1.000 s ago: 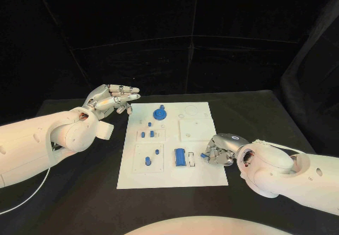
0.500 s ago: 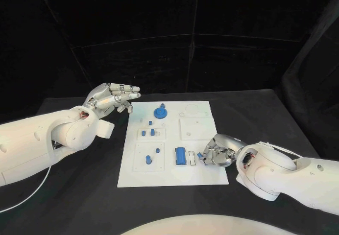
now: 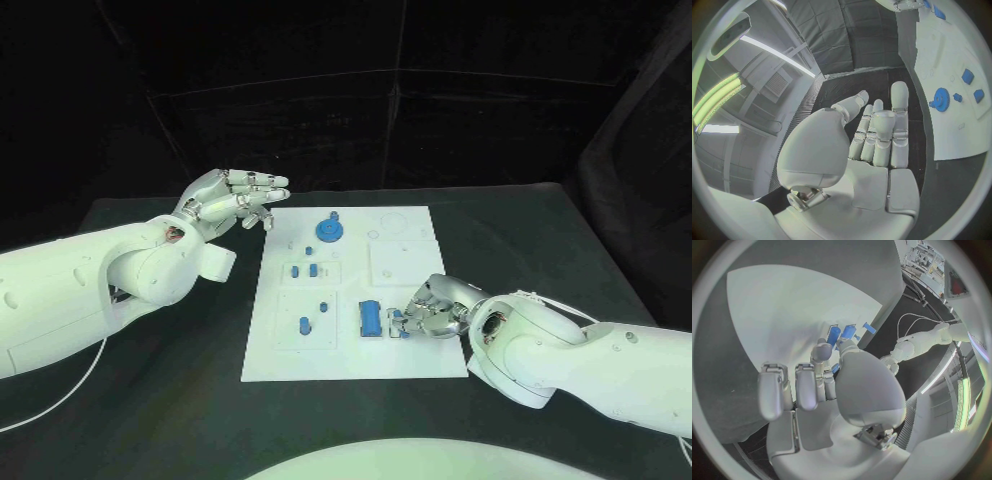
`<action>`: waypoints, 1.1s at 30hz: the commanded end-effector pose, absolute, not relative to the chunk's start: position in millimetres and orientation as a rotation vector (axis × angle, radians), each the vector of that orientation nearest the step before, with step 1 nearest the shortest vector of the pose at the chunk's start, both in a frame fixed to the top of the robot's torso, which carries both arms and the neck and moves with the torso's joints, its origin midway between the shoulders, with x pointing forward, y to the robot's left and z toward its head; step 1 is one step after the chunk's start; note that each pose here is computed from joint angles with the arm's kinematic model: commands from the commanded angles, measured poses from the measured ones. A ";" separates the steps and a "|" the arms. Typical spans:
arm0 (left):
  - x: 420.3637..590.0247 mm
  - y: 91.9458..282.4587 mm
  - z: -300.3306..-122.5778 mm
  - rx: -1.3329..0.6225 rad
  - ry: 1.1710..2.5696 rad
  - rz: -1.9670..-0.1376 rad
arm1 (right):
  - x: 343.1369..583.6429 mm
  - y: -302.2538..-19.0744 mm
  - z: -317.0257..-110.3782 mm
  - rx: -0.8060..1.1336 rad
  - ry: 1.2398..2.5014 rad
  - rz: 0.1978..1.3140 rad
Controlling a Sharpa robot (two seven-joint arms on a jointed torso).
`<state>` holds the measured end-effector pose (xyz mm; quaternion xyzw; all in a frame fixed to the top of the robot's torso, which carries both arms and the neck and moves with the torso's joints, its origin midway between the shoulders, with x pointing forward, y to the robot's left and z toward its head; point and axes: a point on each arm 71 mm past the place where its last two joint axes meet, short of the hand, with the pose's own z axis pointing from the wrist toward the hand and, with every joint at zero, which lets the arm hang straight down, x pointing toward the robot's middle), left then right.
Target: Assemble the parts on the task board
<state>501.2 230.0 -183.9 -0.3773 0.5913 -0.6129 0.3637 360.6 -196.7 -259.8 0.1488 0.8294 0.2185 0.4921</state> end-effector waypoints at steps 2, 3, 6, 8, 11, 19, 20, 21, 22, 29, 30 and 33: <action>500.9 227.8 -182.4 -0.967 1.524 -1.596 | 362.5 -192.3 -260.4 0.368 2.009 0.529; 500.9 227.9 -182.4 -0.967 1.524 -1.596 | 362.8 -191.3 -260.6 0.364 2.010 0.530; 500.8 228.0 -182.4 -0.968 1.524 -1.596 | 364.0 -188.6 -261.5 0.351 2.012 0.529; 500.8 228.0 -182.5 -0.968 1.525 -1.596 | 364.7 -186.6 -262.2 0.340 2.015 0.529; 500.7 228.0 -182.5 -0.968 1.525 -1.596 | 365.2 -185.8 -263.2 0.322 2.024 0.521; 500.5 228.6 -182.4 -0.969 1.525 -1.595 | 367.8 -188.9 -263.3 0.277 2.006 0.485; 500.5 228.6 -182.4 -0.969 1.525 -1.595 | 367.9 -188.9 -263.2 0.276 2.004 0.484; 500.5 228.7 -182.4 -0.969 1.525 -1.595 | 368.1 -188.9 -263.0 0.273 2.001 0.483; 500.5 228.7 -182.4 -0.969 1.525 -1.595 | 368.1 -188.9 -262.9 0.272 2.000 0.482; 500.5 228.9 -182.5 -0.969 1.526 -1.594 | 367.3 -186.4 -261.3 0.262 1.988 0.494; 500.6 229.0 -182.5 -0.970 1.526 -1.594 | 367.1 -186.3 -261.1 0.262 1.987 0.495; 500.6 229.1 -182.5 -0.970 1.526 -1.594 | 365.5 -186.1 -260.1 0.254 1.991 0.506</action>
